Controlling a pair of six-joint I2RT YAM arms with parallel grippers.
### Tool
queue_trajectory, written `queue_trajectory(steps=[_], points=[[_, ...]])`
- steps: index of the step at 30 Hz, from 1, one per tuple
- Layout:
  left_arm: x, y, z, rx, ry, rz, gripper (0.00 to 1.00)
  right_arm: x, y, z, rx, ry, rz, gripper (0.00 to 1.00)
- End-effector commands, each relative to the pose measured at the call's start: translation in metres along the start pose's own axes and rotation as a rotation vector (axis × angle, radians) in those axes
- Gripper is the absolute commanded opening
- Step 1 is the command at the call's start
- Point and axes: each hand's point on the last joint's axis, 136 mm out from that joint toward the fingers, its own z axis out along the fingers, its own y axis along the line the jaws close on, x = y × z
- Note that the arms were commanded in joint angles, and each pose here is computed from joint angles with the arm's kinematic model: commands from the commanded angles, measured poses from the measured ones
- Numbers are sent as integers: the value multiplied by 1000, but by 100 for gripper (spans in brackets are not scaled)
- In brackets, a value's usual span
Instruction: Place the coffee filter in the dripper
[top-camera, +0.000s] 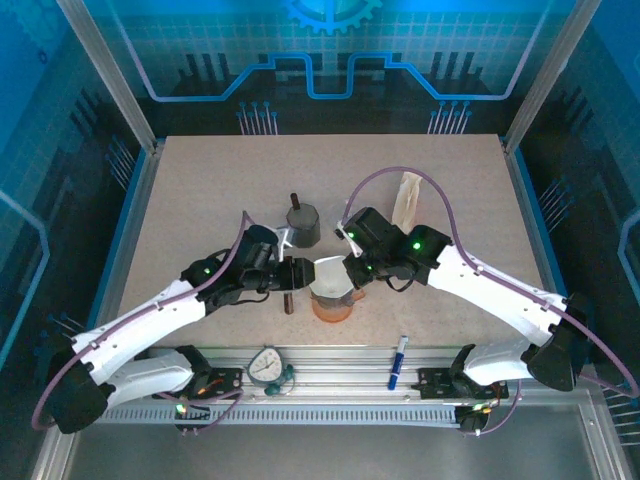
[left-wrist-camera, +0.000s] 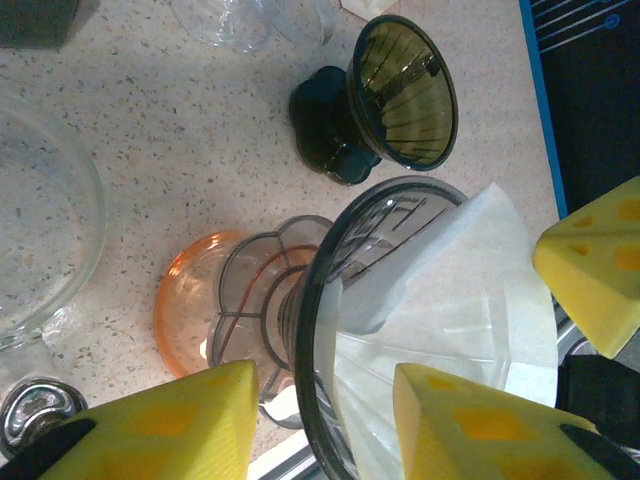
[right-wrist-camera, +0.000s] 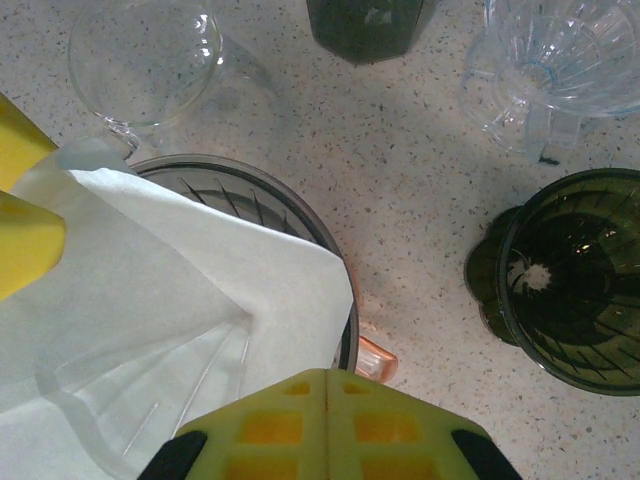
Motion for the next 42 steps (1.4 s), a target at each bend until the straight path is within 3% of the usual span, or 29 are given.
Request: queue_trajectory(steps=[1,6,9,12,16,33,42], points=[[0,-8,-6,18,10,14,40,4,1,4,14,8,-19,7],[3,-5,-7,14,15,3,37,3,-2,4,32,5,-21,15],[5,-3,-6,8,21,-3,36,-1,-3,2,36,-7,-23,30],[5,-2,-6,5,19,-5,36,-5,-1,-3,27,-32,-23,55],[4,-3,-6,11,16,-5,36,-7,8,0,-8,-30,-33,68],[5,-5,-5,20,20,-8,36,1,16,48,-12,93,-47,70],[-12,-15,-20,28,-55,44,45,15,10,66,2,126,-29,70]])
